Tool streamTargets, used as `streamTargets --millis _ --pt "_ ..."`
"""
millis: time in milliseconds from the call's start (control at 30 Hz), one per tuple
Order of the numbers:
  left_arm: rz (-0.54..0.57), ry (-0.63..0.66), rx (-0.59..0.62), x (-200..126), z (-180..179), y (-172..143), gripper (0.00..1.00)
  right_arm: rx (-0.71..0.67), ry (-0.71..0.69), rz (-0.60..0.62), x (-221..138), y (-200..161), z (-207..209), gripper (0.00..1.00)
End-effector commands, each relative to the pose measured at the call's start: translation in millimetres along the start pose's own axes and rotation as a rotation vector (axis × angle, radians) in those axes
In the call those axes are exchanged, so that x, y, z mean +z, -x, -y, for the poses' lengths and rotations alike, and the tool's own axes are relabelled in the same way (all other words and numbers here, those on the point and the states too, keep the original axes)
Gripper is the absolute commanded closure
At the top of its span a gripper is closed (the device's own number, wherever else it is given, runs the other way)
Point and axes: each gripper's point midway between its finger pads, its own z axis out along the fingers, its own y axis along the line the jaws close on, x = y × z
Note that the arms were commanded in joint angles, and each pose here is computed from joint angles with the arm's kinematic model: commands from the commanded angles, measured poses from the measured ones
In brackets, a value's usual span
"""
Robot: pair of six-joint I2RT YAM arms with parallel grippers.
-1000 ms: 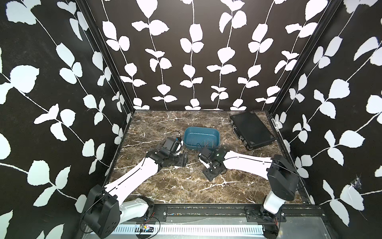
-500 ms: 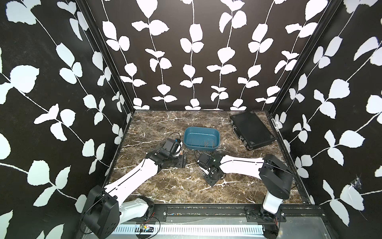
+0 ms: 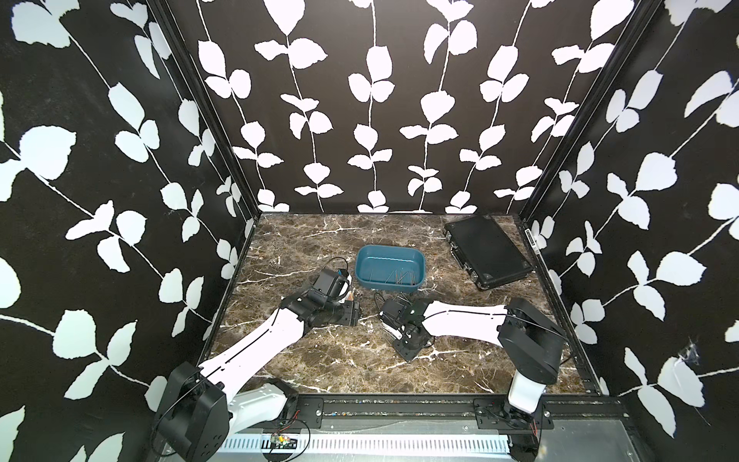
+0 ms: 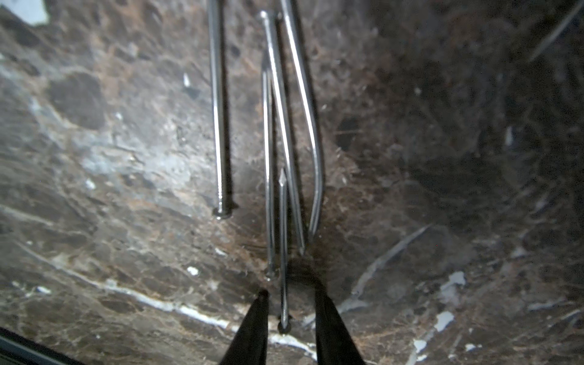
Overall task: Put the nails on the desktop into the storage box
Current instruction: Pick up the nail from the center of the board, then place the nail in the storage box.
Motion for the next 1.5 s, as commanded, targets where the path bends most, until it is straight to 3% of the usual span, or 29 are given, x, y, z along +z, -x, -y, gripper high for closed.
streamTargets --millis 0,367,633,833,1000,1100,1300,1467 --pt "-0.005 0.019 -0.019 -2 -6 -7 0.30 -0.012 -0.050 -0.052 17 -12 8 0.80" --pt "-0.001 0.016 -0.037 3 -8 -9 0.30 -0.052 -0.059 -0.028 3 -6 9 1.00" --pt "0.017 0.016 -0.050 8 -8 -6 0.30 -0.090 -0.074 0.004 -24 1 10 1.00" --pt "0.049 0.036 -0.071 8 -12 -1 0.29 -0.059 -0.081 0.100 -66 17 14 1.00" --pt "0.087 0.039 -0.085 5 -13 5 0.30 0.097 0.010 0.224 -104 40 24 1.00" --pt "0.102 0.045 -0.094 2 -14 9 0.29 0.258 0.108 0.302 -125 57 37 1.00" --pt "0.151 0.032 -0.103 -8 -12 18 0.19 0.586 0.269 0.471 -173 108 76 1.00" --pt "0.173 0.014 -0.102 -15 -9 19 0.15 0.710 0.282 0.468 -166 138 104 1.00"
